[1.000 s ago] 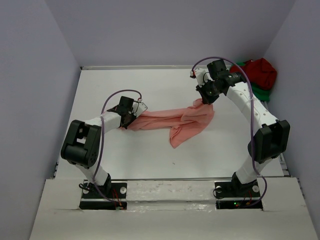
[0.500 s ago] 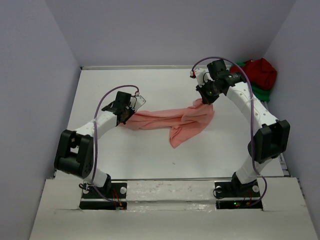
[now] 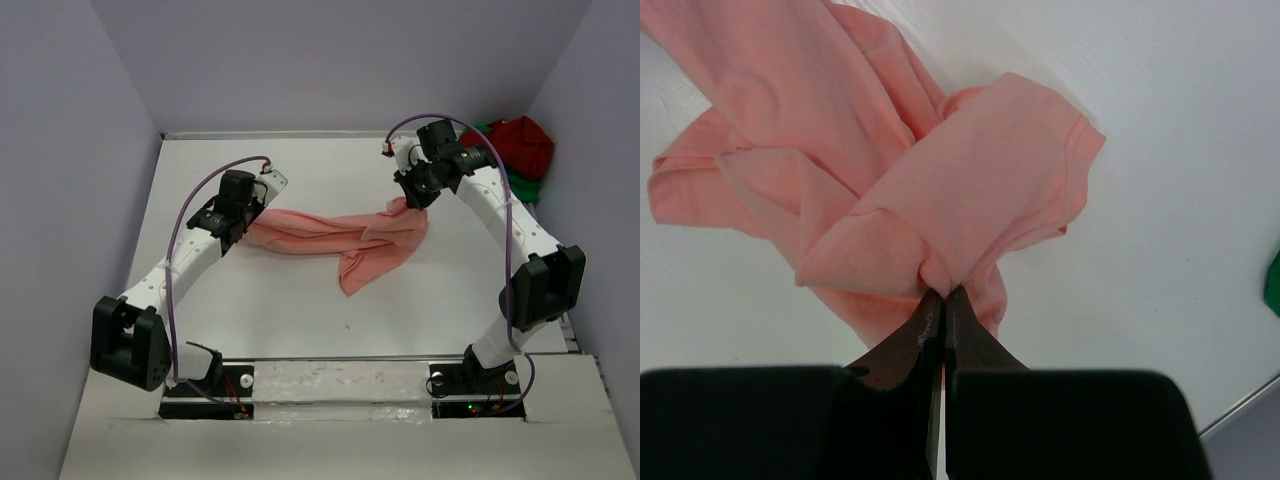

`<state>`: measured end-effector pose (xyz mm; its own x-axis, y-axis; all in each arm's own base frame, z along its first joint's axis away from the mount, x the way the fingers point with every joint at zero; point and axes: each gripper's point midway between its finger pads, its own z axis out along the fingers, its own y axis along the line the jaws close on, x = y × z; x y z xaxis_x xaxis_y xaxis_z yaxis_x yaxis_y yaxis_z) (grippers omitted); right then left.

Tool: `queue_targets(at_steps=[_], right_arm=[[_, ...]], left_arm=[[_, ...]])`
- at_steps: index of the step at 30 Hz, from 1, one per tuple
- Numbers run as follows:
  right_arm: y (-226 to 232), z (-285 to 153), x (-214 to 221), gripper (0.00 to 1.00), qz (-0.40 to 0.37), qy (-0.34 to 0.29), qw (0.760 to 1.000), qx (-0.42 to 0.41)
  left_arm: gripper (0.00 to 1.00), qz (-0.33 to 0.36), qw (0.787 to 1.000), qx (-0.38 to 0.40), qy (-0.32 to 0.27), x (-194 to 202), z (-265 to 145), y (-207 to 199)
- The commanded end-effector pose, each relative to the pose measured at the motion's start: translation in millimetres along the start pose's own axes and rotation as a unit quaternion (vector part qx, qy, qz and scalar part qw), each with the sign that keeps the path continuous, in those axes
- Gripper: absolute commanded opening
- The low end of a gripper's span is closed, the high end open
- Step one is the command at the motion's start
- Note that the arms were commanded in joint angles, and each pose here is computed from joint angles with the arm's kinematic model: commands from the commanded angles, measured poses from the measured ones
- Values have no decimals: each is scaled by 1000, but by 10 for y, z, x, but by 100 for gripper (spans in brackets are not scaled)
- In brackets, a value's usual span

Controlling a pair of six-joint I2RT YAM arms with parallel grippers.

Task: Fold and stack the t-shirts
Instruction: Flatten out the tshirt

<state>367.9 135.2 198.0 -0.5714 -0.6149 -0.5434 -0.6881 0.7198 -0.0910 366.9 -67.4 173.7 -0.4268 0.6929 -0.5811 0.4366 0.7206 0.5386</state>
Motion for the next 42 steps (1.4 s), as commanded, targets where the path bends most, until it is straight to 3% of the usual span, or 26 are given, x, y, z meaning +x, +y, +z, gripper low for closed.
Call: queue_targets(at_steps=[1,29,36,42], right_arm=[[-35,-185,-86,0,-9,-28,999,15],[-61,-225,-41,0,-10,-28,999,30],[-89,-249,-66,0,-10,-31,999,37],[-190,-323,-150,0,-7,-41,997,64]], left_arm=[[0,3,1000,3,13,18,-18,-26],[0,4,1000,13,17,-6,-10,-133],[0,-5,999,-30,14,-120,-101,87],[0,-38,992,-108,-57,-478,-485,547]])
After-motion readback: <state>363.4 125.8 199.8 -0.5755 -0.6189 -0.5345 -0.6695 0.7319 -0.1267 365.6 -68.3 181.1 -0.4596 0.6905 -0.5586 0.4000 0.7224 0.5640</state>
